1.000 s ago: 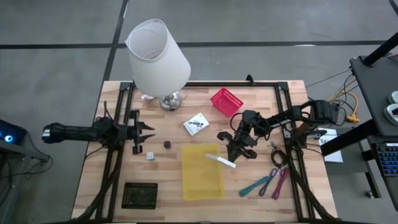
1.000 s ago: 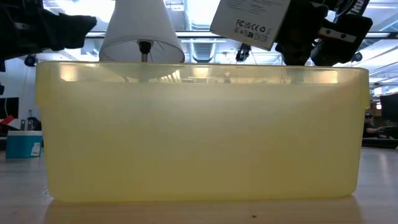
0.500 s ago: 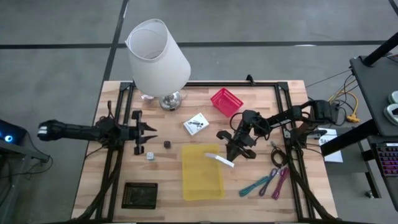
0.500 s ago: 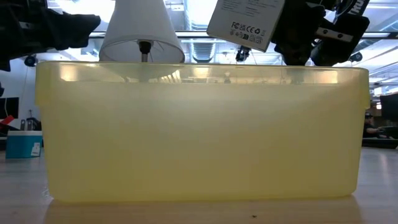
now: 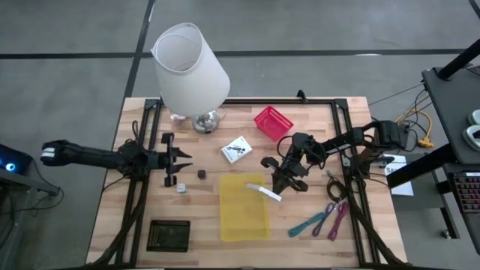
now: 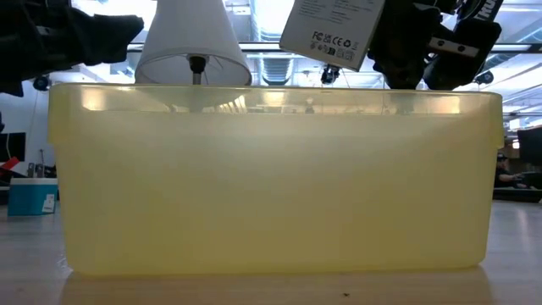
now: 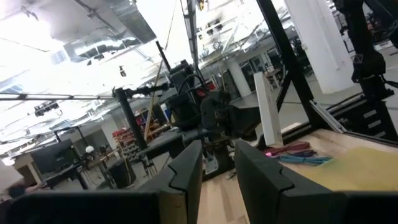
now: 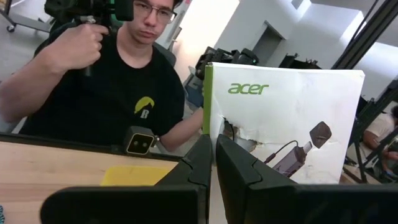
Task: Pick and place items into bin
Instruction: Put the right card reader box into the black bin
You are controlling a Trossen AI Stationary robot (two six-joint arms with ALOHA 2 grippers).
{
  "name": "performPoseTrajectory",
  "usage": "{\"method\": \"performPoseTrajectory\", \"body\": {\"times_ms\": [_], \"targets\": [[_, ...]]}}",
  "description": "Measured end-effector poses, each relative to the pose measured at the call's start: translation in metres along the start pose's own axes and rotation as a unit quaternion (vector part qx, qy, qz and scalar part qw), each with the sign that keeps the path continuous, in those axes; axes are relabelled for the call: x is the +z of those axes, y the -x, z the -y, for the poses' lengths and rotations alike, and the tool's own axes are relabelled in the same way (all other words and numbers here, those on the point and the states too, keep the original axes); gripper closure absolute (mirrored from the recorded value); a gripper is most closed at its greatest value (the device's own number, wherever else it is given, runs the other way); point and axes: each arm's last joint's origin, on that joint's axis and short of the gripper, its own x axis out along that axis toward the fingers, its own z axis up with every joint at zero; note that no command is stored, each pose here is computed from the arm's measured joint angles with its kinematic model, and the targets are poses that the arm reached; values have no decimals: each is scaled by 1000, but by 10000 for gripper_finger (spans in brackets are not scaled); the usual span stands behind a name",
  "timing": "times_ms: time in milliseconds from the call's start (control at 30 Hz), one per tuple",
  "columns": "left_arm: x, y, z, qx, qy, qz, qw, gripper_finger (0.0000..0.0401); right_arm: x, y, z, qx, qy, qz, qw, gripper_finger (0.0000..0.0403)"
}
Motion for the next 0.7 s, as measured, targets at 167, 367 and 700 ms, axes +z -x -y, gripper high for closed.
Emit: {"method": "performPoseTrajectory", "body": {"times_ms": [167,367,700], "targets": [[0,-7,2,-33,-1,17,999,321,0,0,0,0,0,0,1000,394],[0,-23,1,-52,-2,2,999,321,0,0,0,1,-1,-1,1000,394],[-6,-55,0,-71,4,-39,997,321,-2,0,1,-11,-4,-10,1000,394]]}}
